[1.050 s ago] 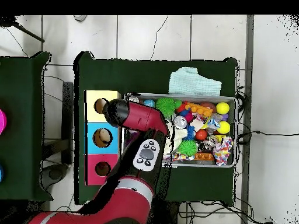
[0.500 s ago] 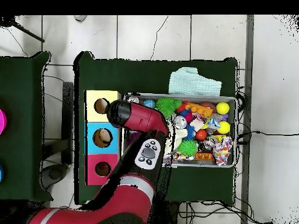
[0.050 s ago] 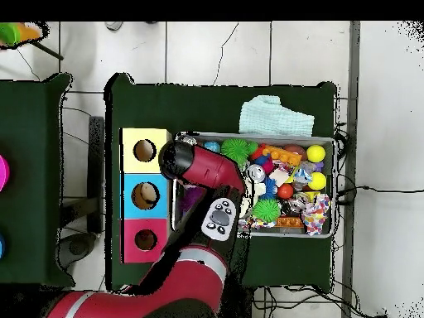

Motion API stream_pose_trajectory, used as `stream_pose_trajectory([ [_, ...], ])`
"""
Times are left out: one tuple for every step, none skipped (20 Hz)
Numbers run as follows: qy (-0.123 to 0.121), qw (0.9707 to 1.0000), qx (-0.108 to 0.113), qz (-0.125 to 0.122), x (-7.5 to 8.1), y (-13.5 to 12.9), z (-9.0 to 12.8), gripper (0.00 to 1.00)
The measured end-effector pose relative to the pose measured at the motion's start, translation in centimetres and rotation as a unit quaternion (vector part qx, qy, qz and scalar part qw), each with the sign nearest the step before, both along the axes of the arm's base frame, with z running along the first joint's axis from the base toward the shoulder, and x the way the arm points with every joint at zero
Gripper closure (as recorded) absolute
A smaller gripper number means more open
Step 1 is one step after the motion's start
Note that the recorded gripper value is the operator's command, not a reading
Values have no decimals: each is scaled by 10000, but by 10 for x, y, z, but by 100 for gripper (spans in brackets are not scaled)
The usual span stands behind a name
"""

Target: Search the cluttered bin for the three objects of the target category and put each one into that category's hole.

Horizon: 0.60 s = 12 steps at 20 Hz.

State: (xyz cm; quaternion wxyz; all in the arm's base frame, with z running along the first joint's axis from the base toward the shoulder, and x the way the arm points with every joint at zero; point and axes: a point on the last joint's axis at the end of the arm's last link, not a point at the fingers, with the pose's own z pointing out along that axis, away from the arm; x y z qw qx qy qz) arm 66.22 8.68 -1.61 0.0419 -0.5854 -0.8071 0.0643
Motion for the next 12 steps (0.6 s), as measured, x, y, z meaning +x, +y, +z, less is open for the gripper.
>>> stream_pose_trajectory([
  [-5,10000,10,-22,1,0,0,0],
  [-16,10000,37,-70,1,1,1,0],
  [-18,9999,49,-98,1,1,1,0],
  [-15,9999,62,-130,1,1,2,0],
  [-12,9998,74,-161,0,1,2,0],
  [-9,9998,83,-194,-1,0,2,0],
  [-6,9997,92,-227,-2,0,3,0],
  [-20,9996,94,-255,-3,0,3,0],
  [-35,9995,96,-283,-3,0,4,0],
  [-49,9995,98,-312,-4,-1,4,0],
  [-69,9994,98,-328,-4,0,5,0],
  [-76,9994,95,-338,-5,1,5,0],
])
